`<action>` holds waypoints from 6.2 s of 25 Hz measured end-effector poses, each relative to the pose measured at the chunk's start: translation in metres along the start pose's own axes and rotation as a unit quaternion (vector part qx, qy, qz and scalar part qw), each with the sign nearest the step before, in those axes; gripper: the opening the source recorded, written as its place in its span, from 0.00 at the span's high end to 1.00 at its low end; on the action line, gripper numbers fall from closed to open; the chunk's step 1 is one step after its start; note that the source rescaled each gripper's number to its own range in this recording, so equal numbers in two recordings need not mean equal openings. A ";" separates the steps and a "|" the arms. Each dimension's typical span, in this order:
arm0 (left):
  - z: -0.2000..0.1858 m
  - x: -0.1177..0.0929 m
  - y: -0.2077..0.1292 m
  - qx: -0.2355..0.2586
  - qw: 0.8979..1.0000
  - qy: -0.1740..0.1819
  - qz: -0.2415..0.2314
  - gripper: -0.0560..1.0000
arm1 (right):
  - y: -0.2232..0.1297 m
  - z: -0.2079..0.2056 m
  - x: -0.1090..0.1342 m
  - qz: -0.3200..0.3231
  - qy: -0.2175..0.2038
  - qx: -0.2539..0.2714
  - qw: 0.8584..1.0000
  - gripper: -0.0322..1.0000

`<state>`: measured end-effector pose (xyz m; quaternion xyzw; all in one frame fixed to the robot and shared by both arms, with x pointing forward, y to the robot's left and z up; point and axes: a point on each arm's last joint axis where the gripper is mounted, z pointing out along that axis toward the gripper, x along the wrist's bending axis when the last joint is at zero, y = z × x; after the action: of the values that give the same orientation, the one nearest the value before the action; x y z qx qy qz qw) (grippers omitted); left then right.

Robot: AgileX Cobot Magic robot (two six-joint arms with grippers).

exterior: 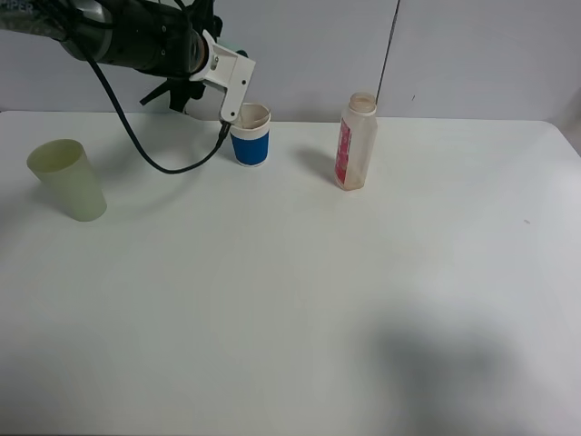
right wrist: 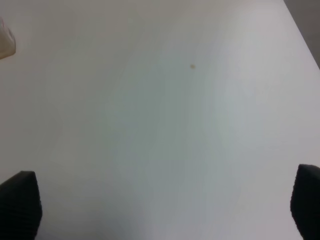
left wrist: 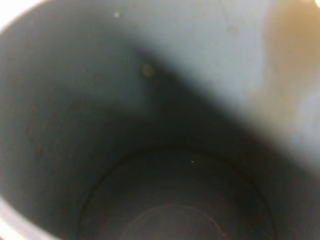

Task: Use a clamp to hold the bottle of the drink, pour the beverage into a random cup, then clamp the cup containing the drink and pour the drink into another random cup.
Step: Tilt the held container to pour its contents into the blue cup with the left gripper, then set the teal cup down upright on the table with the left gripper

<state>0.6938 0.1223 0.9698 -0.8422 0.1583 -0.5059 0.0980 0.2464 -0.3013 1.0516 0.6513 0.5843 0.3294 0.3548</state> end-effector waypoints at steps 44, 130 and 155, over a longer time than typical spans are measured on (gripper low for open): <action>-0.005 -0.002 -0.014 0.009 0.987 -0.048 -0.155 0.94 | 0.000 0.000 0.000 0.000 0.000 0.000 1.000 0.00; -0.057 -0.167 -0.053 -0.082 0.651 0.085 -0.750 0.94 | 0.000 0.000 0.000 0.000 0.000 0.000 1.000 0.00; -0.071 -0.170 -0.026 -0.131 0.643 0.060 -0.752 0.94 | 0.000 0.000 0.000 0.000 0.000 0.000 1.000 0.00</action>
<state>0.5604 0.2087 0.8719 -0.6430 -0.4600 -0.4289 -0.4371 0.2464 -0.3013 1.0516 0.6513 0.5843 0.3294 0.3548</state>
